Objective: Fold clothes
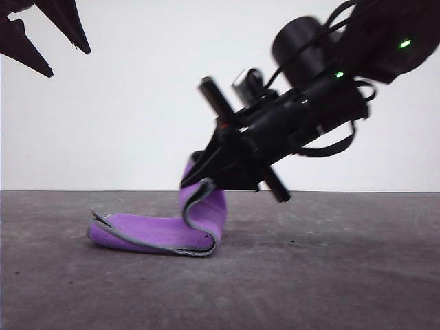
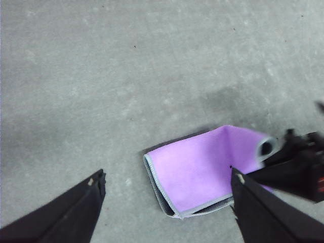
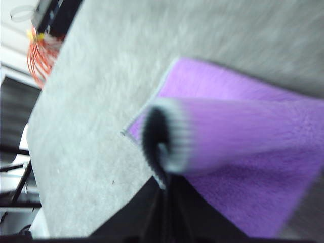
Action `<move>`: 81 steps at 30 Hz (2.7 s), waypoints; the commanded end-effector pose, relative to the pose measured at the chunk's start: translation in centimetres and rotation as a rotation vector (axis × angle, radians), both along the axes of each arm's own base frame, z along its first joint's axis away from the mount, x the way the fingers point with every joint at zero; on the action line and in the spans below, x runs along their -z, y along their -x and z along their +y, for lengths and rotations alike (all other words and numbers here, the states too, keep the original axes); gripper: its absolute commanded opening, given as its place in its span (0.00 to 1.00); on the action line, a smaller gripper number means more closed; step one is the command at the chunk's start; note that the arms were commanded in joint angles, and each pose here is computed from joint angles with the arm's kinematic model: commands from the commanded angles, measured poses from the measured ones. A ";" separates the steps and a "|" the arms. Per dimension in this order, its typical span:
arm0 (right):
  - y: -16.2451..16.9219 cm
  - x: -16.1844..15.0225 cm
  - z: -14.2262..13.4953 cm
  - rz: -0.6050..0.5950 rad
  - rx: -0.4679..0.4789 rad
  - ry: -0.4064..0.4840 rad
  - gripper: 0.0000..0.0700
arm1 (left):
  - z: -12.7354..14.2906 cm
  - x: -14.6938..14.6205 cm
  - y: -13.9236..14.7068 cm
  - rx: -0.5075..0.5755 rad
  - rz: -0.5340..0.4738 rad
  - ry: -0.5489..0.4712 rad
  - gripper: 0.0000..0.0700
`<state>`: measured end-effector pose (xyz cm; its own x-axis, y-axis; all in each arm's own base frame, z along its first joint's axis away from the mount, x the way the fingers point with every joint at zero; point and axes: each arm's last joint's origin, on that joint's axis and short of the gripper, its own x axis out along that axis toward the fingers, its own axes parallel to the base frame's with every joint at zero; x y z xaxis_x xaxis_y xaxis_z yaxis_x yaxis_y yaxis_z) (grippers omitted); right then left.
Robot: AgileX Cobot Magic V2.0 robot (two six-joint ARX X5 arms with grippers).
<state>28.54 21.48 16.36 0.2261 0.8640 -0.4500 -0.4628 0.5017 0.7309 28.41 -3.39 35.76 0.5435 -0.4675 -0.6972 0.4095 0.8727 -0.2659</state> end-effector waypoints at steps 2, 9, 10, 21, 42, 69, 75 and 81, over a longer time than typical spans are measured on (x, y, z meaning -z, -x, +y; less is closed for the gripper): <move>-0.3 -0.2 1.6 -0.007 -0.030 -0.016 0.01 | 0.1 -0.4 -0.2 0.006 -0.027 -0.010 0.68; -0.7 -0.2 4.0 -0.014 -0.067 -0.026 0.01 | 0.5 -0.4 -0.2 -0.007 -0.025 -0.011 0.68; -0.8 -0.1 4.3 -0.013 -0.072 -0.026 0.01 | 0.5 -0.4 -0.2 -0.008 -0.025 -0.011 0.68; -1.6 -0.4 5.1 -0.041 -0.060 -0.033 0.01 | 0.8 -0.5 -0.2 -0.016 -0.027 -0.011 0.68; -2.2 -0.4 5.4 -0.063 -0.053 -0.039 0.67 | 0.8 -0.4 -0.2 -0.016 -0.026 -0.010 0.68; -4.2 -6.3 -2.4 -0.270 -0.013 0.028 0.26 | 0.9 -0.3 -0.1 -0.020 -0.008 -0.011 0.68; -2.7 -8.5 -6.8 -0.271 0.025 0.219 0.57 | 0.9 -0.2 0.4 -0.015 0.035 -0.018 0.68; 0.8 -12.2 -10.8 -0.352 0.140 0.513 0.69 | 1.0 -1.6 2.0 -0.008 -0.021 -0.021 0.68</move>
<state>27.97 10.77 27.55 0.4970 0.5314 -0.6860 -0.4879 0.8249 0.2855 26.62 -2.40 36.62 0.5410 -0.4469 -0.7124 0.3874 0.8843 -0.2605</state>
